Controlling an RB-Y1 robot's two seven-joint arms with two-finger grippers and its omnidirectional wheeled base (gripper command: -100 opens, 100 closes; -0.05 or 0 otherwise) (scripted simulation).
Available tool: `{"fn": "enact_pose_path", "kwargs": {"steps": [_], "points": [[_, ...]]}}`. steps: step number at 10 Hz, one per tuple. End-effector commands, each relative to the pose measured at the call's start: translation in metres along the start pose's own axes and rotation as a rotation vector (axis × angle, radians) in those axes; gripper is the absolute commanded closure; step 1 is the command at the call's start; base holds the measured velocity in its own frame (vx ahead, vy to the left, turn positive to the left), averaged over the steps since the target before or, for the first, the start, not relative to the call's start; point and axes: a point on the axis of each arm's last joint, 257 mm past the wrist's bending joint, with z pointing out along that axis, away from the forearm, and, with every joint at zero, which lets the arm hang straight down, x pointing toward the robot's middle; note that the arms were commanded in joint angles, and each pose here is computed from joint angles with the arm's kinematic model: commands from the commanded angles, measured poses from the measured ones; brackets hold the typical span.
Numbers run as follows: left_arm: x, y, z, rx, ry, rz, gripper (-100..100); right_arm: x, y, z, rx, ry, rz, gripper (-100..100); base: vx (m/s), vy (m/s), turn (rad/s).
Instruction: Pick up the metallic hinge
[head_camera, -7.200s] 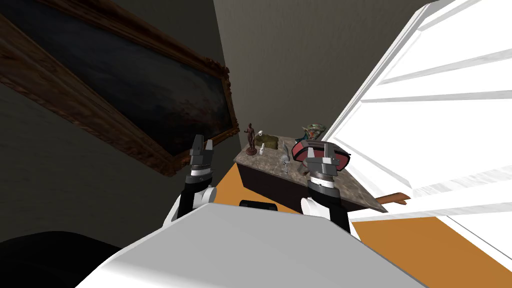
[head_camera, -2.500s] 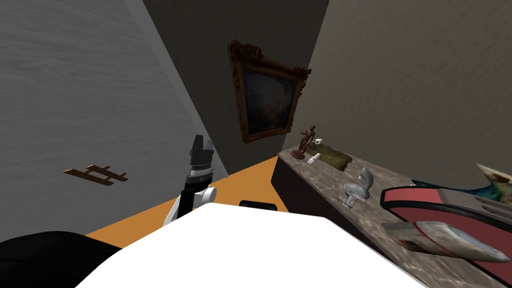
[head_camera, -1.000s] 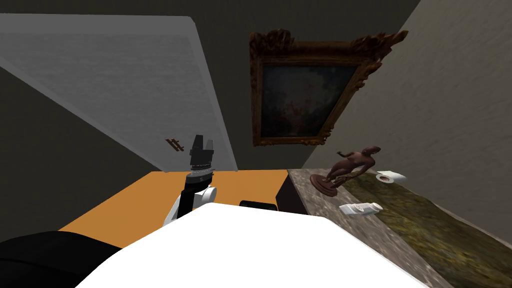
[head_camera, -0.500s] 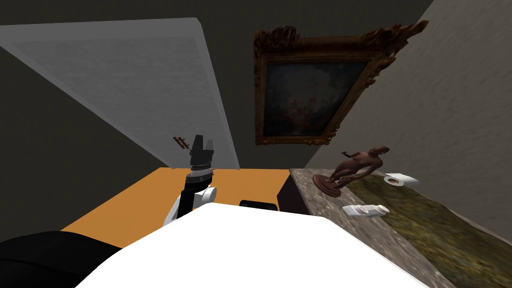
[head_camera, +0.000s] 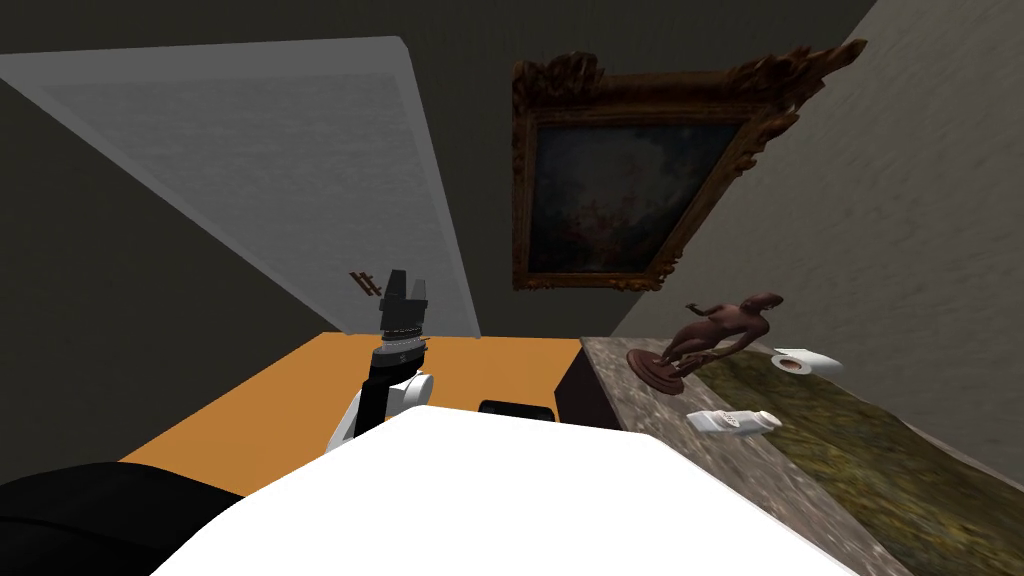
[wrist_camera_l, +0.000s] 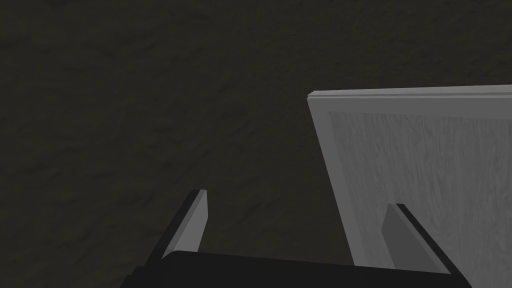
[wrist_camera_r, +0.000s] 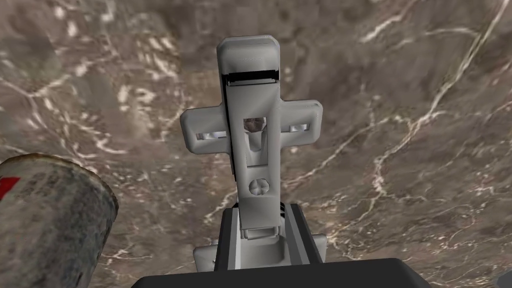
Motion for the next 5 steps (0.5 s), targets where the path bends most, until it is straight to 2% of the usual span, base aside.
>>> {"fn": "enact_pose_path", "kwargs": {"steps": [1, 2, 3, 4, 5], "points": [[0.000, 0.000, 0.000, 0.000, 0.000, 0.000, 0, 0.000, 0.000, 0.000, 0.000, 0.000, 0.000, 100, 0.000, 0.000, 0.000], [0.000, 0.000, 0.000, 0.000, 0.000, 0.000, 0, 0.000, -0.001, 0.000, 0.001, 0.001, 0.000, 100, 0.000, 0.000, 0.000], [0.000, 0.000, 0.000, 0.000, 0.000, 0.000, 0, 0.000, 0.000, 0.000, 0.001, 0.001, -0.001, 0, 0.000, 0.000, 0.000], [0.000, 0.000, 0.000, 0.000, 0.000, 0.000, 0, 0.000, -0.003, -0.007, 0.007, -0.004, -0.018, 100, 0.036, -0.012, -0.108], [0.000, 0.000, 0.000, 0.000, 0.000, 0.000, 0, 0.001, -0.003, -0.012, 0.008, -0.003, -0.028, 100, 0.065, -0.025, -0.123]]}}
